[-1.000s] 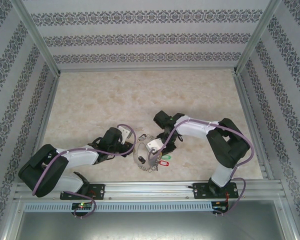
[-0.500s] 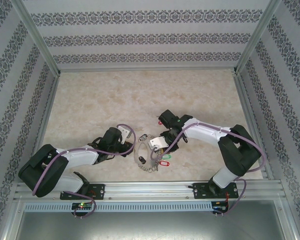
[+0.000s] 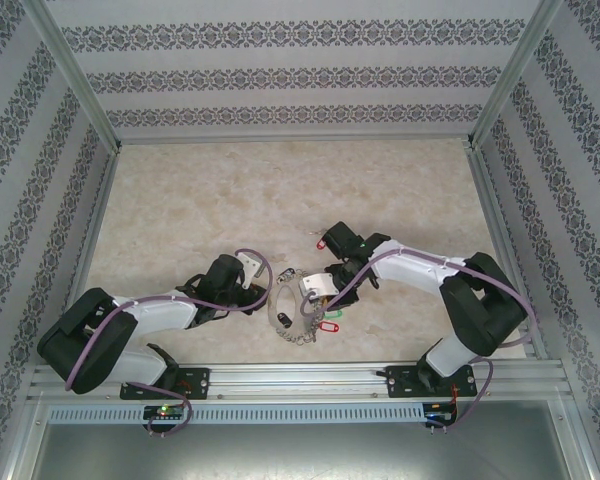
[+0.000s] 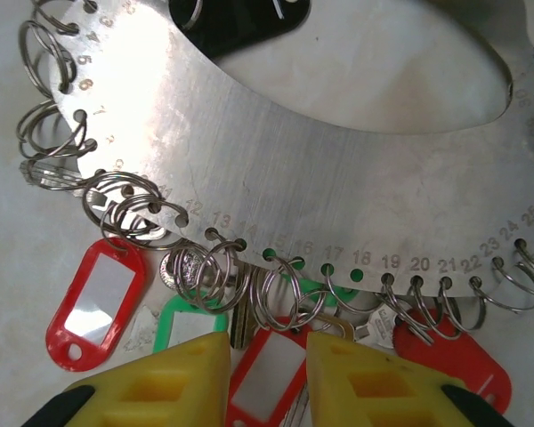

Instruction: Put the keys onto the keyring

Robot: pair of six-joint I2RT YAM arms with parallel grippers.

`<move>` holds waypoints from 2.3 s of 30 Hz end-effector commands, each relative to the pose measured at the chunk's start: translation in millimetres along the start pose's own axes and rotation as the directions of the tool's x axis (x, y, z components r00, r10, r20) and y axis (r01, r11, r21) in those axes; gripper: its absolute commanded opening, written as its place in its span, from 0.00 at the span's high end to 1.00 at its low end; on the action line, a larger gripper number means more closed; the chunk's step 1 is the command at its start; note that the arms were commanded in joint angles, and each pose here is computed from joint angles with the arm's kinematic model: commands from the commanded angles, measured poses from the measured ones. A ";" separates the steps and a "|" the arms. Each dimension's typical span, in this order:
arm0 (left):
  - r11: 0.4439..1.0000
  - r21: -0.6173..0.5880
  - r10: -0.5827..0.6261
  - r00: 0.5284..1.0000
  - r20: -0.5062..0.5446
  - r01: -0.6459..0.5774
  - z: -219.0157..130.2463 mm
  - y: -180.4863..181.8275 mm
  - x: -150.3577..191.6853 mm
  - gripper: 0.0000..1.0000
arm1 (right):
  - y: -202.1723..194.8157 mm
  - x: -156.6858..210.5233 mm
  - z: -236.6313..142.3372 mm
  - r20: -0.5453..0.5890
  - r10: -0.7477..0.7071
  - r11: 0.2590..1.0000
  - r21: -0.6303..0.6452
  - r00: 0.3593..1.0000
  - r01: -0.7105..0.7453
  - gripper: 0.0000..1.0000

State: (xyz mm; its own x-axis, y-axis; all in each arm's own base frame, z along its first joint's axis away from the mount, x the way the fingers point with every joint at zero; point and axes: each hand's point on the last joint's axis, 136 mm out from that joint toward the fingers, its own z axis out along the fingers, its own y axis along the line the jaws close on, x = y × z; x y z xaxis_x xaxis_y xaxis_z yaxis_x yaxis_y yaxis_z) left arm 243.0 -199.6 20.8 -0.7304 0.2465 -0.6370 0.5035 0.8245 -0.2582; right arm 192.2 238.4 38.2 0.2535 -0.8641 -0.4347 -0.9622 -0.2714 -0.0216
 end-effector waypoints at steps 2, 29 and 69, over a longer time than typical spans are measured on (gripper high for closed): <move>1.000 0.007 0.000 1.000 -0.006 0.000 2.7 0.2 -2.2 0.63 | -4.5 0.4 6.5 -0.002 0.047 0.999 -0.025 0.999 -0.047 0.70; 1.000 0.001 -0.019 1.000 0.001 0.019 5.3 2.5 0.6 0.64 | 8.3 -12.1 6.2 -0.001 -0.005 0.999 -0.052 1.000 0.005 0.82; 0.863 0.264 0.295 0.853 0.429 -0.431 -57.3 -84.0 -95.7 0.60 | -35.2 -65.5 -93.6 0.384 -0.022 0.941 0.320 0.923 -0.111 1.00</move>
State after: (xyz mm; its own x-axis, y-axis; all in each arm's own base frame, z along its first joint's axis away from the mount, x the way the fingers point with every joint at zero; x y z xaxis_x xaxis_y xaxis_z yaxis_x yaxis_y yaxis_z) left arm 246.6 -249.7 118.6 -0.4335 0.2384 -0.8690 0.7810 0.5805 -0.2304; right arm 219.9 256.4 126.6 0.2126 -0.7125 -0.6687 -0.9647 -0.0444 -0.2595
